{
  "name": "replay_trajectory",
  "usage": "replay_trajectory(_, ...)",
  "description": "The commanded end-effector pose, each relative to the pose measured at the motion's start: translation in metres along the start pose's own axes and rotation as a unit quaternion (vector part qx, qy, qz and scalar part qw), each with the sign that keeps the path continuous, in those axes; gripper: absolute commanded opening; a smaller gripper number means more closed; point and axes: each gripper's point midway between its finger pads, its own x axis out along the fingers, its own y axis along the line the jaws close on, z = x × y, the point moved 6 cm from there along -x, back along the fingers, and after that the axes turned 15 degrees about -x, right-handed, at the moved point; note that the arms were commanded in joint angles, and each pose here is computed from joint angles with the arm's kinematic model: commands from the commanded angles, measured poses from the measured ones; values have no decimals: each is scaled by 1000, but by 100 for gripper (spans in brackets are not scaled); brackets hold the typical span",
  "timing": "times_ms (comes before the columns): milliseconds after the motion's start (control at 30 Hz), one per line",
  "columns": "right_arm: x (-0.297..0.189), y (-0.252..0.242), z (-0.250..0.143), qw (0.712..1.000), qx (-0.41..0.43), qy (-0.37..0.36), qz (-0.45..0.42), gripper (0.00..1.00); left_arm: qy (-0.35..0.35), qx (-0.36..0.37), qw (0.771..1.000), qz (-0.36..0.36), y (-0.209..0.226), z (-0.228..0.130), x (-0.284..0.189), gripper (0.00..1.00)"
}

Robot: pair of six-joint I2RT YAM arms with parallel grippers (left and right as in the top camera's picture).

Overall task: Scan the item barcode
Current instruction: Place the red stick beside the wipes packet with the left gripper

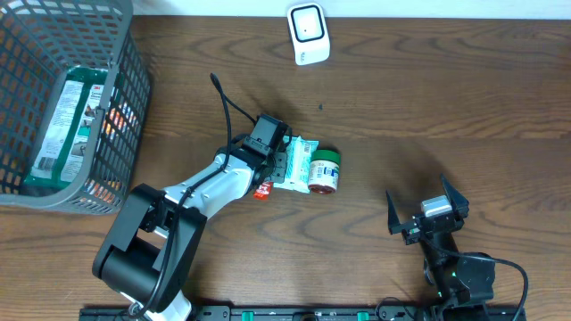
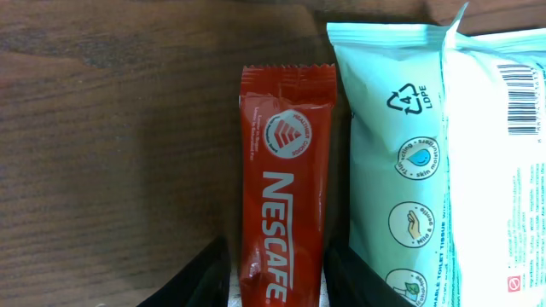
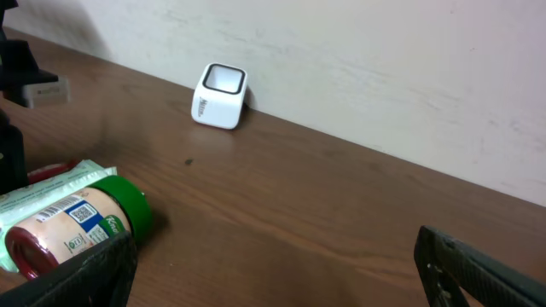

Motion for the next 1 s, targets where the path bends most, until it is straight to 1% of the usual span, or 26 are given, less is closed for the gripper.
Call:
replay_trajectory(0, 0, 2, 0, 1000, 6, -1, 5, 99, 10, -2, 1000, 13, 5, -8, 6, 38)
replay_trajectory(133, 0, 2, 0, 1000, 6, -1, 5, 99, 11, -2, 1000, 17, 6, -10, 7, 37)
replay_trajectory(300, 0, 2, 0, 1000, 6, -1, 5, 99, 6, -1, 1000, 28, 10, -10, 7, 31)
replay_trajectory(333, 0, 2, 0, 1000, 6, -1, 5, 99, 1, -1, 999, 36, 11, -9, 7, 28)
replay_trajectory(367, 0, 2, 0, 1000, 6, -1, 5, 99, -3, -1, 999, 42, 13, -8, 7, 22)
replay_trajectory(400, 0, 2, 0, 1000, 6, -1, 5, 99, -6, -1, 999, 44, 13, -7, 7, 12)
replay_trajectory(433, 0, 2, 0, 1000, 6, -1, 5, 99, -10, -2, 999, 44, 13, -5, 7, 8)
replay_trajectory(533, 0, 2, 0, 1000, 6, -1, 5, 99, -25, -12, 999, 34, 8, 3, -1, 7)
replay_trajectory(700, 0, 2, 0, 1000, 6, -1, 5, 99, -49, -54, 997, -21, -7, 18, -29, 7)
replay_trajectory(767, 0, 2, 0, 1000, 6, -1, 5, 99, -42, -79, 994, -59, -11, 22, -38, 7)
replay_trajectory(800, 0, 2, 0, 1000, 6, -1, 5, 99, -32, -88, 993, -77, -11, 22, -41, 7)
replay_trajectory(833, 0, 2, 0, 1000, 6, -1, 5, 99, -5, -103, 988, -112, -11, 23, -42, 7)
replay_trajectory(967, 0, 2, 0, 1000, 6, -1, 5, 99, 66, -139, 972, -176, -1, 21, -34, 7)
